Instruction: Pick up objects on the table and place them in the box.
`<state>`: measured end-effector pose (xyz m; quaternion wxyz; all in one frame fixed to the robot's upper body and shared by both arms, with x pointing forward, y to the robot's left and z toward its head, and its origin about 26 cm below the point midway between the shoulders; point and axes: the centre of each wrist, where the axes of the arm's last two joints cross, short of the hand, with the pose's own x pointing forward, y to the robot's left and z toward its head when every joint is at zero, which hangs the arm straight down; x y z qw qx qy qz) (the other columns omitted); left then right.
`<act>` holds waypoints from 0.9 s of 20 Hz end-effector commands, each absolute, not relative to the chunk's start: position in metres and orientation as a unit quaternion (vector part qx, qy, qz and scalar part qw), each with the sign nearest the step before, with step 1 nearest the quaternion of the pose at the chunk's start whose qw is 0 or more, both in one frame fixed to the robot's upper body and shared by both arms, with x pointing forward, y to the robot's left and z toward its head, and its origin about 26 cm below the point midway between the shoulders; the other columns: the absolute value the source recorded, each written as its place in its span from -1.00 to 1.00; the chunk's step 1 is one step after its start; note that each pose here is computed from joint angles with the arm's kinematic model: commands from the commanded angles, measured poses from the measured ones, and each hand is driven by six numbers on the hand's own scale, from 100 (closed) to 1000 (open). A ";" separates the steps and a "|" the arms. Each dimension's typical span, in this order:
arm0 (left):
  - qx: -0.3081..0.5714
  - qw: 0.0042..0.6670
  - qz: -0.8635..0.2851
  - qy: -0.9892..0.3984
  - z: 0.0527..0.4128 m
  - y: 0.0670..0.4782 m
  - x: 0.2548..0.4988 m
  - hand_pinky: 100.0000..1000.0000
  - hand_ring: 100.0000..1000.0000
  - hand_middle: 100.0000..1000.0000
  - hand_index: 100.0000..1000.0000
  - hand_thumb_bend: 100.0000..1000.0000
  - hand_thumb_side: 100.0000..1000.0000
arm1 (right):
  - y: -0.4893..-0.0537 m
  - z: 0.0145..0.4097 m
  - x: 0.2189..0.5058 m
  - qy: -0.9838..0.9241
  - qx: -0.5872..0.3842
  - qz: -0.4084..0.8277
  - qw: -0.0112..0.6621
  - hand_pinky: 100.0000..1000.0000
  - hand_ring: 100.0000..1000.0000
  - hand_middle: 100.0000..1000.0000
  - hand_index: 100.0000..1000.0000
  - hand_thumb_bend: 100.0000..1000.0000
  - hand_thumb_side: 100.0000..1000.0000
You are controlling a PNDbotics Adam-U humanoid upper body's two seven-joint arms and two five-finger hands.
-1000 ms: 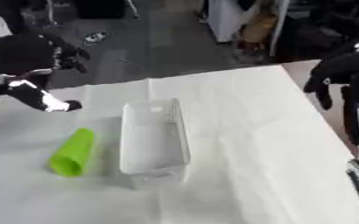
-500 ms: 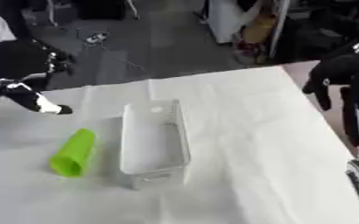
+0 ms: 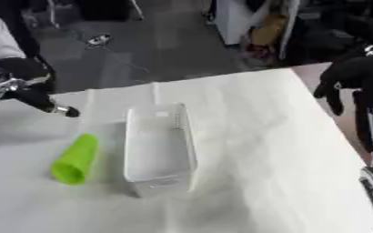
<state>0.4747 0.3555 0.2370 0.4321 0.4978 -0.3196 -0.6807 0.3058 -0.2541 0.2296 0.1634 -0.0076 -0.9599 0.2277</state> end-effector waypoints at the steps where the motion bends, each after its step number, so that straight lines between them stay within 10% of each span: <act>1: 0.500 0.468 -0.660 -0.309 0.250 0.363 0.477 -0.67 -0.24 -0.04 0.13 0.60 1.00 | -0.255 0.236 0.304 -0.959 -0.013 0.237 0.155 -1.00 -0.33 -0.13 0.15 -1.00 0.40; 18: 0.381 0.576 -0.710 -0.135 0.215 0.357 0.495 -0.64 -0.28 -0.10 0.06 0.59 1.00 | -0.252 0.235 0.305 -0.956 -0.004 0.245 0.160 -1.00 -0.33 -0.12 0.16 -1.00 0.41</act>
